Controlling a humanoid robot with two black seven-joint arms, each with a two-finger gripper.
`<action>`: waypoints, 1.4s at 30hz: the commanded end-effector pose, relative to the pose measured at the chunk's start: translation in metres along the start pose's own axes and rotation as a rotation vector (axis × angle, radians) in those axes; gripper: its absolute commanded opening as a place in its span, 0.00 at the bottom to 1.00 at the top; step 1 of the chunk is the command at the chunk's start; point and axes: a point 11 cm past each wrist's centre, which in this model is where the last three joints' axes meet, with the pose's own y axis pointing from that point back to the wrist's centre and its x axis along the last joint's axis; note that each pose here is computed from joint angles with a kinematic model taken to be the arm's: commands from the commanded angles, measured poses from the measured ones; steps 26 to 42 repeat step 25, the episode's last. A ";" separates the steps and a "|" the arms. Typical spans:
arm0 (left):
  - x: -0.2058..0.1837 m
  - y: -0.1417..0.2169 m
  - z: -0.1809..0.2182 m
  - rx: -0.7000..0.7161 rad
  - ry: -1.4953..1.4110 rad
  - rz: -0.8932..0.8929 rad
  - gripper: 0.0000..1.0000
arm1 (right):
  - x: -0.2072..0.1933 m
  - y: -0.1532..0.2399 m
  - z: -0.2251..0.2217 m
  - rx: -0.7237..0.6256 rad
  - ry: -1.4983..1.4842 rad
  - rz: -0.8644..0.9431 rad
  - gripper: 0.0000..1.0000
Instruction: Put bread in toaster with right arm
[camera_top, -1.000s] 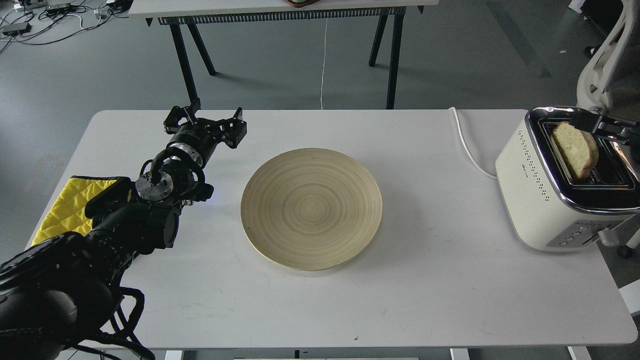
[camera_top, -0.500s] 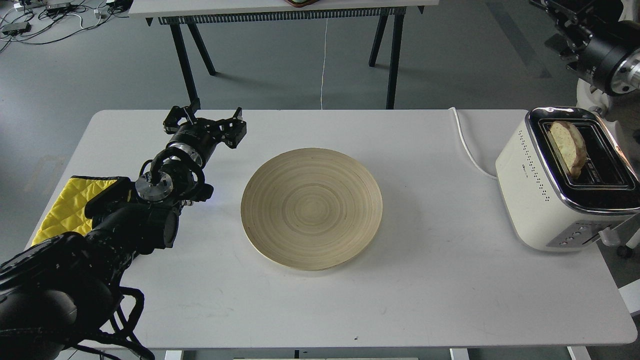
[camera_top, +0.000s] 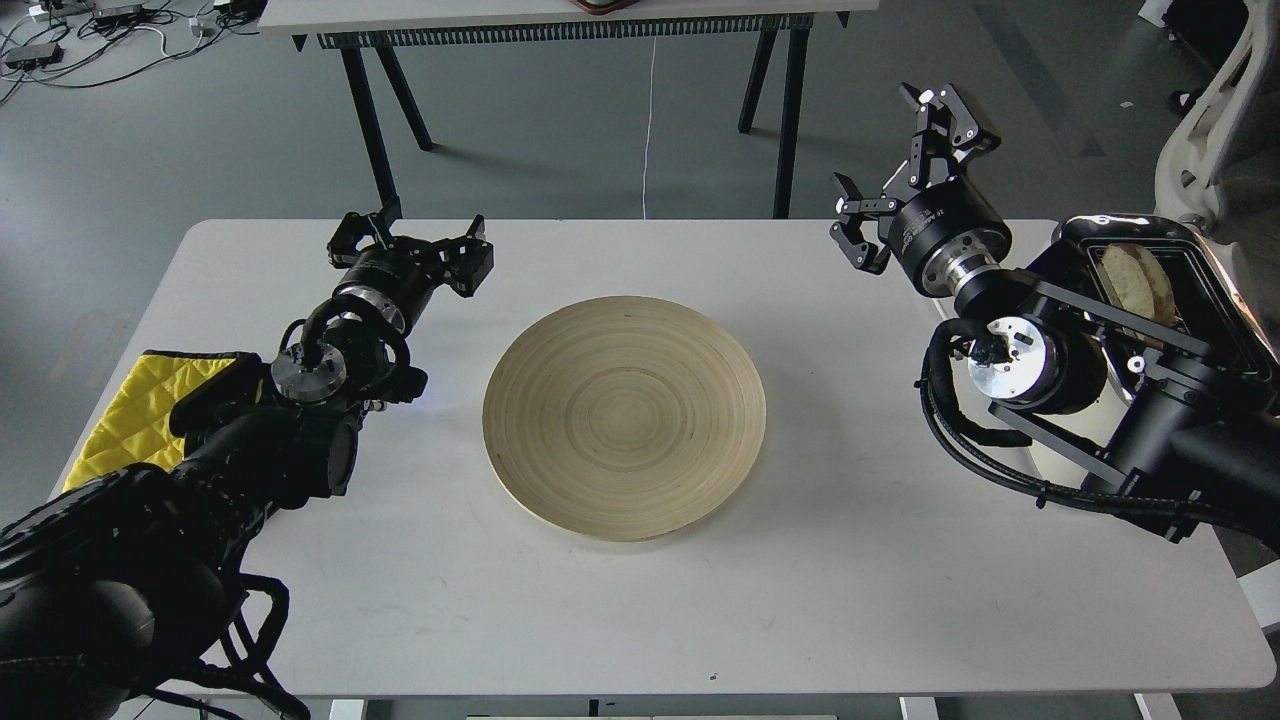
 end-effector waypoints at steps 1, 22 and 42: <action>0.000 0.000 0.000 0.000 0.000 0.000 1.00 | 0.022 0.013 0.019 -0.001 -0.149 -0.079 0.99; 0.000 0.000 0.000 0.000 0.000 0.000 1.00 | 0.059 0.041 0.076 -0.118 -0.144 -0.216 0.99; 0.000 0.000 0.000 0.000 0.000 0.000 1.00 | 0.059 0.041 0.075 -0.106 -0.148 -0.216 0.99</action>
